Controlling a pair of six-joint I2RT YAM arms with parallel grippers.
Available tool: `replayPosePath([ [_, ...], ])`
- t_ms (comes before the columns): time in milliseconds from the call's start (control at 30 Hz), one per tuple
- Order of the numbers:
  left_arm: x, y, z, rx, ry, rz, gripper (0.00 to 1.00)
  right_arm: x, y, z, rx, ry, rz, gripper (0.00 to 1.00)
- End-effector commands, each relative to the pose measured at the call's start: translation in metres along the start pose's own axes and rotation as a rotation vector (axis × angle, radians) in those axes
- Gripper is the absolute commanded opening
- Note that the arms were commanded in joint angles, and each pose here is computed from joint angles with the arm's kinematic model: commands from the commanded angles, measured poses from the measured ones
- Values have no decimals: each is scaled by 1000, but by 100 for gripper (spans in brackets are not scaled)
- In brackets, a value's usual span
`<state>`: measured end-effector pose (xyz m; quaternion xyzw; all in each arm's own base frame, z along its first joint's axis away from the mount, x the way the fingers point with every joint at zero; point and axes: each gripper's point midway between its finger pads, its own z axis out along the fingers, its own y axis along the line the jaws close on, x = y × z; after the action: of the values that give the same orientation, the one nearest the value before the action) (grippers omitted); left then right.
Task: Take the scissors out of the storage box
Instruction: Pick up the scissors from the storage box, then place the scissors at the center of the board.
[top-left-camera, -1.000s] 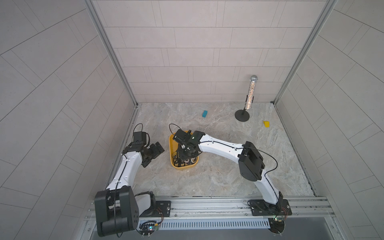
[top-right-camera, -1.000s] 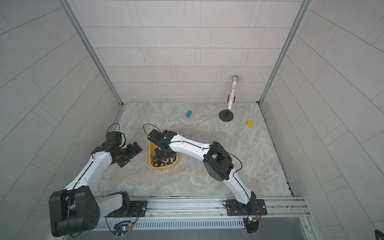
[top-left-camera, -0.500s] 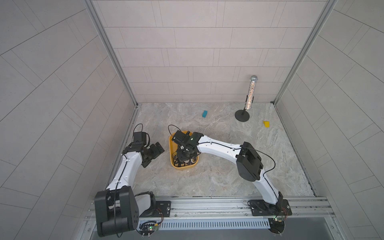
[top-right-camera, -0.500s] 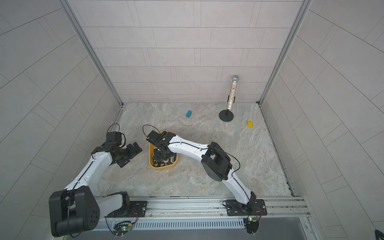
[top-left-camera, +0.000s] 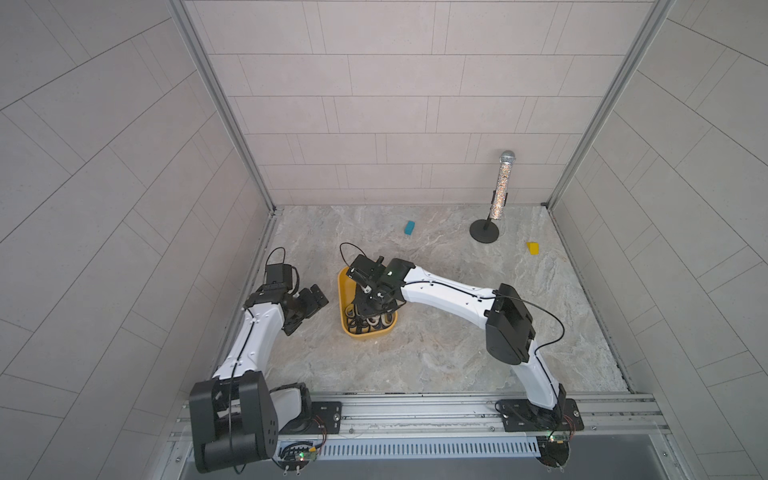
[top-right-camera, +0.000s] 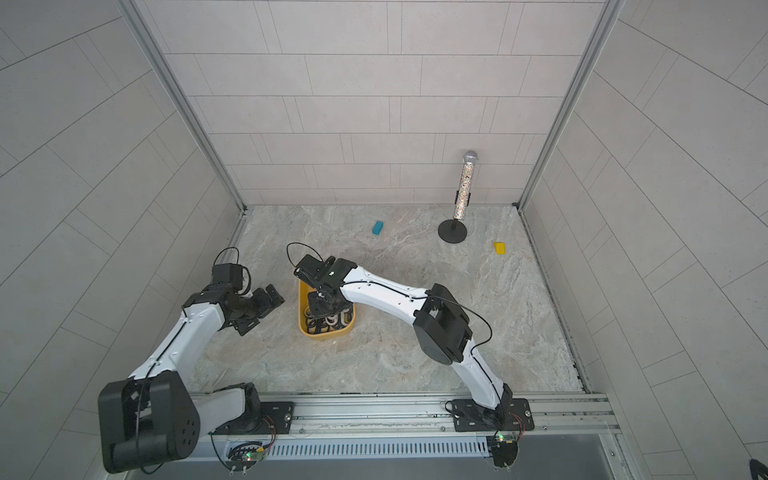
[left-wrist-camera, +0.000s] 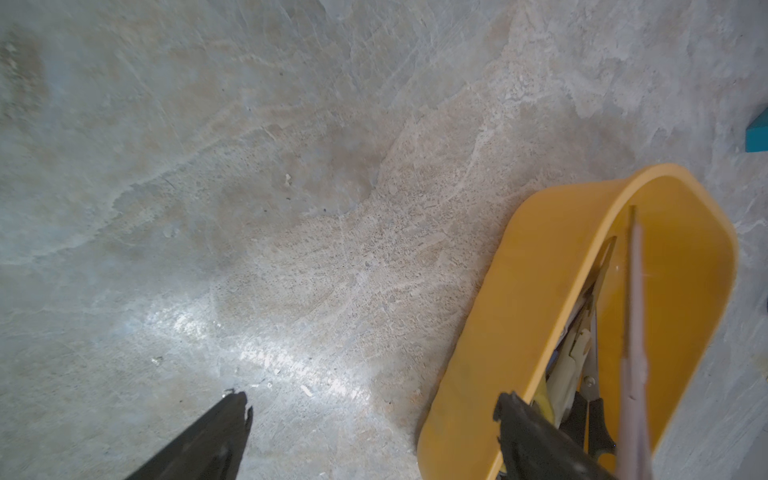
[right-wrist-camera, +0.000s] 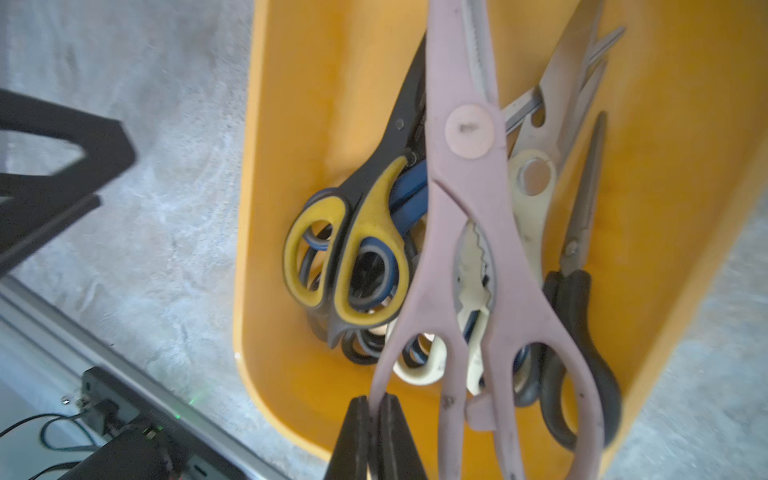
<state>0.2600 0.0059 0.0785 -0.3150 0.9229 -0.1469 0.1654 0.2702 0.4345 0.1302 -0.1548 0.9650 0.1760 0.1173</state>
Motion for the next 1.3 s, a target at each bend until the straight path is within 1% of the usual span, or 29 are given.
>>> replayPosePath([
  [0,6,3,4,-6,36,3,100,-10,3,-57,-32,-89,-12,0],
  [100,6,2,5,-4,47,3,100,-12,-13,-72,-14,-112,8,0],
  [200,7,0,6,8,55,11,100,-17,-42,-83,12,-137,36,0],
  [333,8,-2,7,25,55,15,100,-24,-94,-93,36,-147,99,0],
  [533,12,-10,9,74,71,16,100,-32,-191,-108,115,-176,221,0],
  [667,13,-13,10,87,82,15,100,-26,-252,-110,192,-162,270,0],
  [867,10,-22,10,121,94,3,100,-3,-320,-99,282,-103,297,0],
  [967,8,-31,7,158,99,1,100,8,-346,-93,296,-89,329,0],
  [1067,6,-40,5,201,102,-6,100,11,-361,-84,292,-99,326,0],
  [1267,3,-45,2,207,91,-14,100,12,-377,-62,291,-91,306,0],
])
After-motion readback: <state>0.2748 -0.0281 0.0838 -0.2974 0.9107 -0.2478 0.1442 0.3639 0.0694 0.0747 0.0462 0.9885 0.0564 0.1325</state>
